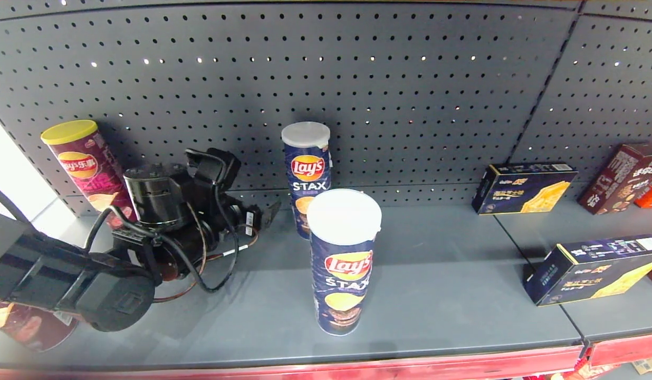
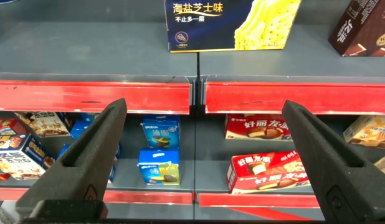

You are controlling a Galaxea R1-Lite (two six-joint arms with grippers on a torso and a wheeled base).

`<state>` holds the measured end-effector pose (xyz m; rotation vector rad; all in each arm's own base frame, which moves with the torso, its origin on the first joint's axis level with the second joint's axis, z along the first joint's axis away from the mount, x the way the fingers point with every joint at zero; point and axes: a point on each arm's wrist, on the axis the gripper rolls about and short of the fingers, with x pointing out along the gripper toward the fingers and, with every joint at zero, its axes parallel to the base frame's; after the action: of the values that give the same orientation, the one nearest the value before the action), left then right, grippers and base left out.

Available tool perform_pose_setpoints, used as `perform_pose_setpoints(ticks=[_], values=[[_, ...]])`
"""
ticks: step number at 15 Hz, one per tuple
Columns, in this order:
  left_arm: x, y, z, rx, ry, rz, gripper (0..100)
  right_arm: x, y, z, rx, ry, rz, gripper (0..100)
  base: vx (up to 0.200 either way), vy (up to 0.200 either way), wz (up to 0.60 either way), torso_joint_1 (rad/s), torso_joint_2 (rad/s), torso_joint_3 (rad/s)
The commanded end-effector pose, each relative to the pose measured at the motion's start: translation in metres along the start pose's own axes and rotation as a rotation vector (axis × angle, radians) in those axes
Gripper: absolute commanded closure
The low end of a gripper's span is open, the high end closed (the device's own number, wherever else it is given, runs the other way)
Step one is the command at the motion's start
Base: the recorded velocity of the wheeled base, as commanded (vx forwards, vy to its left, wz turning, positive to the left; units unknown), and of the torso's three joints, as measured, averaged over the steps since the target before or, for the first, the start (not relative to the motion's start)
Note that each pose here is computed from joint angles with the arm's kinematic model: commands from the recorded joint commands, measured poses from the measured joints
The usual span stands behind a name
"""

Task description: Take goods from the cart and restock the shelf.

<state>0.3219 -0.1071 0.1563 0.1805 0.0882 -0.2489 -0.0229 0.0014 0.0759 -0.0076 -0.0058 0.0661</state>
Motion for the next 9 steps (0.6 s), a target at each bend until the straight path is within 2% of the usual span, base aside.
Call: perform_pose_setpoints(ticks=[1,4,6,9], values=[[0.006,-0.005,-0.005,0.000,0.019,-0.012,0,0.000,0.000,0.000,0.000,0.001,0.001,0,0.000,0.000,0.00,0.000,0.00,0.000],[0.012,-0.009,-0.004,-0.002,0.022,-0.025,0,0.000,0.000,0.000,0.000,0.001,0.001,0,0.000,0.000,0.00,0.000,0.00,0.000],[0.015,-0.012,-0.005,-0.017,0.033,-0.031,0,0.000,0.000,0.000,0.000,0.001,0.001,0,0.000,0.000,0.00,0.000,0.00,0.000],[0.016,-0.016,-0.004,-0.016,0.030,-0.043,0,0.000,0.000,0.000,0.000,0.001,0.000,0,0.000,0.000,0.00,0.000,0.00,0.000]])
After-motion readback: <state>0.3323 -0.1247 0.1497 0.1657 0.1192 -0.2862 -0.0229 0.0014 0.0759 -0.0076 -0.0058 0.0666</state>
